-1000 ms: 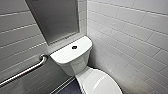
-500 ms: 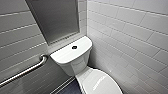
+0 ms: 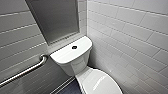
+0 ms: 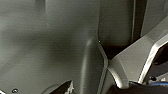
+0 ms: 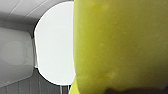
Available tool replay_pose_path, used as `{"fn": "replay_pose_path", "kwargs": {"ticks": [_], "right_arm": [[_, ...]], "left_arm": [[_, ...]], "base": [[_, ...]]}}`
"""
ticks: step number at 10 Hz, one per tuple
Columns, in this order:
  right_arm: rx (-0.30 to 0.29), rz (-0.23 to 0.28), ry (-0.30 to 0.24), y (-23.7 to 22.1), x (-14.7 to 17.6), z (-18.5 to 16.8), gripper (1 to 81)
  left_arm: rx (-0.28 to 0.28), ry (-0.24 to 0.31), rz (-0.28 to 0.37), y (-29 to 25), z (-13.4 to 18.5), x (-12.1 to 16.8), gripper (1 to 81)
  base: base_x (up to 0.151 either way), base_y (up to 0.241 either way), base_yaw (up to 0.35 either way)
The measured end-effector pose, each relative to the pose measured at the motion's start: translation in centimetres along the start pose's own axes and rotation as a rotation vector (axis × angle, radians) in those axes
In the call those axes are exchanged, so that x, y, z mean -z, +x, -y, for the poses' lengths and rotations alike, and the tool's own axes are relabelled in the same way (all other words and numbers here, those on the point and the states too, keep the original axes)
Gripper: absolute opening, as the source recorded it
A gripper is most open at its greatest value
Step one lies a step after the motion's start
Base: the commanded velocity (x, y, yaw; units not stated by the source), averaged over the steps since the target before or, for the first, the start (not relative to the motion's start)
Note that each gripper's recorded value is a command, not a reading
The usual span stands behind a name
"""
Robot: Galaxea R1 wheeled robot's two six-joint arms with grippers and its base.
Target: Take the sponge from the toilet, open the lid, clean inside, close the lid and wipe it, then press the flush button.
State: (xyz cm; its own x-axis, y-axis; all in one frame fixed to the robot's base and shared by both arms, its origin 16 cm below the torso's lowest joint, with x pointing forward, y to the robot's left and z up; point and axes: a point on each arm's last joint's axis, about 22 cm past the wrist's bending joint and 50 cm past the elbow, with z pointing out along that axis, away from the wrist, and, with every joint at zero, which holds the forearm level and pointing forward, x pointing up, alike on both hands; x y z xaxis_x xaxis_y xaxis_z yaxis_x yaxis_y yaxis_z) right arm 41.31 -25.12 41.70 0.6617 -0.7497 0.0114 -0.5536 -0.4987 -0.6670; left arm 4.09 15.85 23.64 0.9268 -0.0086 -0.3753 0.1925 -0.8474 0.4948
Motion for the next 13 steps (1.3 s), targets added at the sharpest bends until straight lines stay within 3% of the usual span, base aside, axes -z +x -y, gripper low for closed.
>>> {"fn": "replay_pose_path", "kwargs": {"ticks": [2,8,10,13], "right_arm": [[0.076,-0.025,0.053,1.9,-2.3,4.3,1.0],[0.151,-0.009,0.175,3.4,-10.3,19.2,1.0],[0.143,0.013,0.136,3.5,-12.9,19.3,1.0],[0.158,-0.014,0.081,7.6,-18.1,18.5,1.0]], "left_arm": [[0.0,0.0,-0.001,0.0,0.0,0.0,81.1],[0.001,0.001,-0.004,0.1,0.1,0.1,81.1],[0.001,0.007,-0.003,0.1,0.5,0.2,81.1],[0.001,0.008,-0.003,0.1,0.6,0.3,81.1]], "base": [[0.0,0.0,0.0],[0.0,0.0,0.0],[0.0,0.0,0.0],[0.0,0.0,0.0]]}}
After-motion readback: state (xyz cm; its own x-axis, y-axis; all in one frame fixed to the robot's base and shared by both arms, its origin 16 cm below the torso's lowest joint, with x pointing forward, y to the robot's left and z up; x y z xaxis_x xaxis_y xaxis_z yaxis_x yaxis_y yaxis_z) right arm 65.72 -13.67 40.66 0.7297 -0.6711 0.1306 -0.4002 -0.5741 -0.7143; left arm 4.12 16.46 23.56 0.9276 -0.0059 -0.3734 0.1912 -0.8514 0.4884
